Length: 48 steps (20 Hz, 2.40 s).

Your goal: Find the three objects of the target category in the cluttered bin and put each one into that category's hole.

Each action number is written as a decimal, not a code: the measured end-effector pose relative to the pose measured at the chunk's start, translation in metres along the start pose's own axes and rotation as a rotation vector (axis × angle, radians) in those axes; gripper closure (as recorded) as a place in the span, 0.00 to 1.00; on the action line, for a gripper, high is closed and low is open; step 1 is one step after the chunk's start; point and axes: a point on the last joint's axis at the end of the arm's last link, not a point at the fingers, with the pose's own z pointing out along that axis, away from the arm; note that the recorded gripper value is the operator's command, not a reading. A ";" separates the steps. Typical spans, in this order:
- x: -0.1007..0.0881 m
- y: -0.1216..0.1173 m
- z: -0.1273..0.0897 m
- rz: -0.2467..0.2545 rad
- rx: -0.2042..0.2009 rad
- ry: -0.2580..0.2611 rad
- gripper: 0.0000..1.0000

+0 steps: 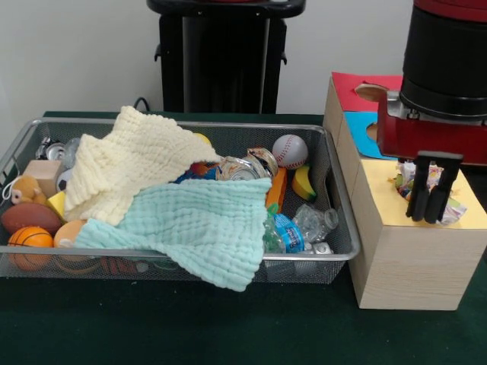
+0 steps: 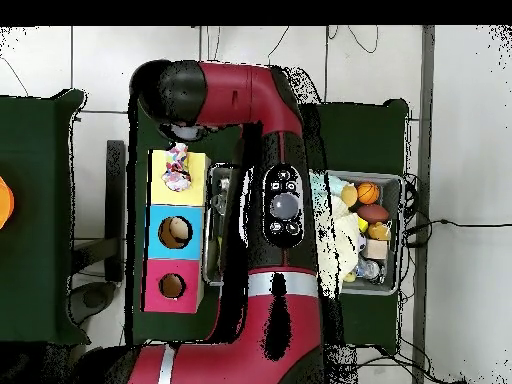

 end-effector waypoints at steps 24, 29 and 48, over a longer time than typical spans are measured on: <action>0.025 0.008 0.008 -0.033 0.051 0.121 1.00; 0.031 0.022 0.008 -0.050 0.048 0.122 1.00; 0.032 0.023 0.033 -0.052 0.042 0.107 1.00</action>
